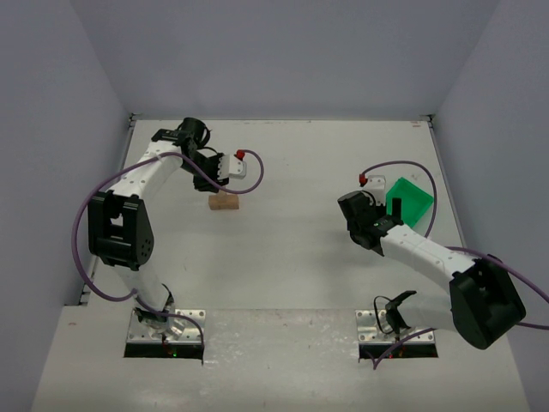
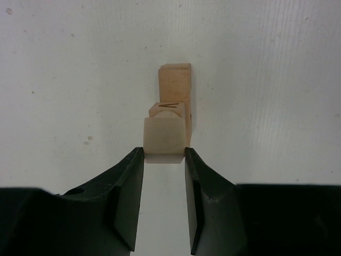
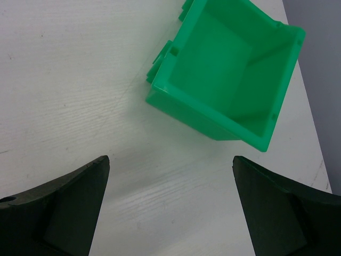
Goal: Build the wood block tower
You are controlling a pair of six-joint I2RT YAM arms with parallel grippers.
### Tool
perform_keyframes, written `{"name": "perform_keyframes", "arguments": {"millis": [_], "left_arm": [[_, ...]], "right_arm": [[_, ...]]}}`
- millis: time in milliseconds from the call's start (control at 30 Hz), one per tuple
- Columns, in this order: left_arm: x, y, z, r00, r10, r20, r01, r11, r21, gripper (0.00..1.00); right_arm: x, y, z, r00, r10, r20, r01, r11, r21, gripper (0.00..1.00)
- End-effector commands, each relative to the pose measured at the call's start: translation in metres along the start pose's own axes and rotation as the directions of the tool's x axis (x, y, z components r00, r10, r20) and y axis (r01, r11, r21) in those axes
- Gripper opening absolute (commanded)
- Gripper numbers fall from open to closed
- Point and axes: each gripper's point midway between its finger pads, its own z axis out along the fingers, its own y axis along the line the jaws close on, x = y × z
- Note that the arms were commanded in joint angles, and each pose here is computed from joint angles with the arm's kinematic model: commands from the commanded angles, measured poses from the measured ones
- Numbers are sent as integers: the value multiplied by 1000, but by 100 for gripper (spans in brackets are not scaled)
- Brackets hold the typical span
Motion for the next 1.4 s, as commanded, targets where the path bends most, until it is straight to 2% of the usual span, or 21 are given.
{"name": "perform_keyframes", "arguments": {"millis": [0, 567, 733, 1367], "left_arm": [[-9, 9, -8, 999, 19, 37, -18, 999, -27, 3], [-10, 14, -10, 999, 10, 37, -9, 999, -49, 8], [-9, 16, -10, 999, 9, 34, -7, 999, -54, 18], [-7, 17, -10, 1000, -1, 22, 2, 998, -69, 28]], "right_arm": [[-20, 2, 0, 998, 50, 39, -50, 999, 5, 99], [-19, 5, -1, 998, 45, 32, -45, 999, -9, 99], [-19, 6, -1, 999, 44, 30, -43, 999, -16, 99], [-19, 9, -2, 999, 37, 28, -36, 999, -38, 99]]}}
